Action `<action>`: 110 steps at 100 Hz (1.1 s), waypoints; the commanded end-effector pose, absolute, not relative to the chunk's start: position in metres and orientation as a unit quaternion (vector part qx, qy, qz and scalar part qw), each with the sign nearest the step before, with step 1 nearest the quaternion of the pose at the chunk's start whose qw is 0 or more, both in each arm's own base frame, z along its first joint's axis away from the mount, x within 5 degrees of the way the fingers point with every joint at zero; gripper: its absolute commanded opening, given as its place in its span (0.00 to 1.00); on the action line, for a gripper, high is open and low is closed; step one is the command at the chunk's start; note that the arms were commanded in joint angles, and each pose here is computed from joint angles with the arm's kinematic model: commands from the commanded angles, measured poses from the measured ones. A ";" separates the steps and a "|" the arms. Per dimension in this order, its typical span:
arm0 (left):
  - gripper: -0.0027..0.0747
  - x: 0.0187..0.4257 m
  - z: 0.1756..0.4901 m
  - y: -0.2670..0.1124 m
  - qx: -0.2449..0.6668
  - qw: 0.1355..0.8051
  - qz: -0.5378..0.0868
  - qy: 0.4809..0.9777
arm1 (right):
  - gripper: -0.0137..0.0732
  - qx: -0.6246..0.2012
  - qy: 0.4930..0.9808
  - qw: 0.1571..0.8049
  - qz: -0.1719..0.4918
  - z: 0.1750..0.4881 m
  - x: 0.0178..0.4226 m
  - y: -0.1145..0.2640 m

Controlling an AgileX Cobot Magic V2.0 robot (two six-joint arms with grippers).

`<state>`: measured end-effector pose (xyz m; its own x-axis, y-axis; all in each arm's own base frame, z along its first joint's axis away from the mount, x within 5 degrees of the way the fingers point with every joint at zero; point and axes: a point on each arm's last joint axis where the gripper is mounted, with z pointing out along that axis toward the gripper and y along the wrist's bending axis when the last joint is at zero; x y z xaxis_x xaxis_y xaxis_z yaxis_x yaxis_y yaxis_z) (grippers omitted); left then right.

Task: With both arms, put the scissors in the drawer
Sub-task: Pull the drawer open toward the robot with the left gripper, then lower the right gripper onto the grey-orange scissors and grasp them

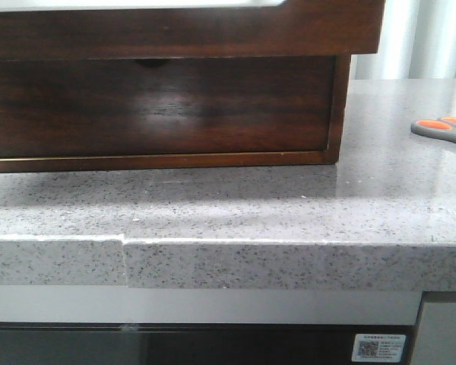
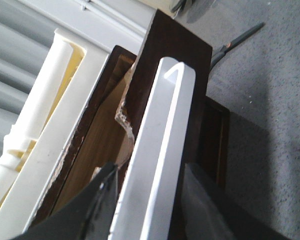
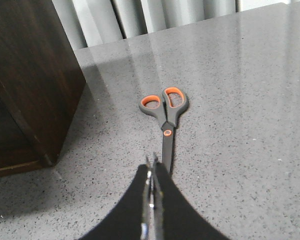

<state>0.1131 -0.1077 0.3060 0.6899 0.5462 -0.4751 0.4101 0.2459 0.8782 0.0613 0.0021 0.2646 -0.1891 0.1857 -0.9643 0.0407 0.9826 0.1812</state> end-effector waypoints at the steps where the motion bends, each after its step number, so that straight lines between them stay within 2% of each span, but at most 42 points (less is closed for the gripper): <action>1: 0.40 0.105 0.322 -0.109 0.587 0.720 0.009 0.371 | 0.08 0.075 0.750 0.655 0.054 0.283 0.066 0.001; 16: 0.40 0.096 0.330 -0.104 0.560 0.737 -0.016 0.377 | 0.12 0.077 0.775 0.625 0.054 0.291 0.081 0.000; 38: 0.40 0.074 0.345 -0.091 0.517 0.771 -0.044 0.370 | 0.42 0.069 0.809 0.582 0.045 0.314 0.123 -0.004; 47: 0.40 0.067 0.349 -0.087 0.504 0.782 -0.052 0.364 | 0.49 0.070 0.825 0.559 0.044 0.319 0.146 -0.006; 71: 0.40 0.056 0.354 -0.080 0.490 0.797 -0.052 0.350 | 0.50 0.067 0.878 0.470 0.053 0.336 0.216 -0.010; 90: 0.40 0.055 0.354 -0.080 0.490 0.797 -0.052 0.349 | 0.50 0.058 0.923 0.375 0.065 0.335 0.266 -0.012; 110: 0.40 0.056 0.354 -0.080 0.489 0.797 -0.051 0.351 | 0.50 0.041 0.946 0.319 0.046 0.329 0.304 -0.018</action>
